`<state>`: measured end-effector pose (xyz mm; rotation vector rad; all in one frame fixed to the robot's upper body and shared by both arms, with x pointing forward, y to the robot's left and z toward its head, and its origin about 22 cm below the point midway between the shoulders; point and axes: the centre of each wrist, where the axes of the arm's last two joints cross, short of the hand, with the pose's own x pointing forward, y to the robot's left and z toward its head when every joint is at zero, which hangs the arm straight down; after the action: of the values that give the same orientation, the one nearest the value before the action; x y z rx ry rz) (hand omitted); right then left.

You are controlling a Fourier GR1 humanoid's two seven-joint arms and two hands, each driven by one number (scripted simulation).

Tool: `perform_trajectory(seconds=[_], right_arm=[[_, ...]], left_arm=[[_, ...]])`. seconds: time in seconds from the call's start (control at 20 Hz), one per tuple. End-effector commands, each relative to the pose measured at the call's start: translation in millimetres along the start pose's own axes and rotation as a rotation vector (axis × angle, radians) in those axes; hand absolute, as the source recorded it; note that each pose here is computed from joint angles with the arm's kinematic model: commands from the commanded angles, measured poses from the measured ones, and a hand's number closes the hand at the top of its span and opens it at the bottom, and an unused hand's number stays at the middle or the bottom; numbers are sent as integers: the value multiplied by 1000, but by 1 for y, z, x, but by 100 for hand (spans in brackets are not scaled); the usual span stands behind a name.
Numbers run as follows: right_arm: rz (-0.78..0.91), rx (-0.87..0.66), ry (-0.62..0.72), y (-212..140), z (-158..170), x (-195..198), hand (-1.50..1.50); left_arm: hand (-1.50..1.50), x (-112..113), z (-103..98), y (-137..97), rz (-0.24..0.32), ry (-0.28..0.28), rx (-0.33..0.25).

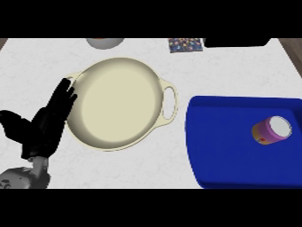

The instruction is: Pick the can from the tray and place it in the pot

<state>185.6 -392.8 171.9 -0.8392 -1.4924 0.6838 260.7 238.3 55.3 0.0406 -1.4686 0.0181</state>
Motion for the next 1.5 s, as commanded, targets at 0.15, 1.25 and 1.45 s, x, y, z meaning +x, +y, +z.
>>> perform_trajectory(seconds=[0.15, 1.25, 1.45], right_arm=[[114, 174, 195, -26, 1, 49, -150], [173, 317, 459, 44, -42, 44, -150], [162, 288, 454, 44, -30, 51, -150]], left_arm=[[0, 0, 0, -12, -18, -13, -11], [0, 10, -10, -20, -1, -17, -41], [0, 6, 9, -5, -4, -1, -34]])
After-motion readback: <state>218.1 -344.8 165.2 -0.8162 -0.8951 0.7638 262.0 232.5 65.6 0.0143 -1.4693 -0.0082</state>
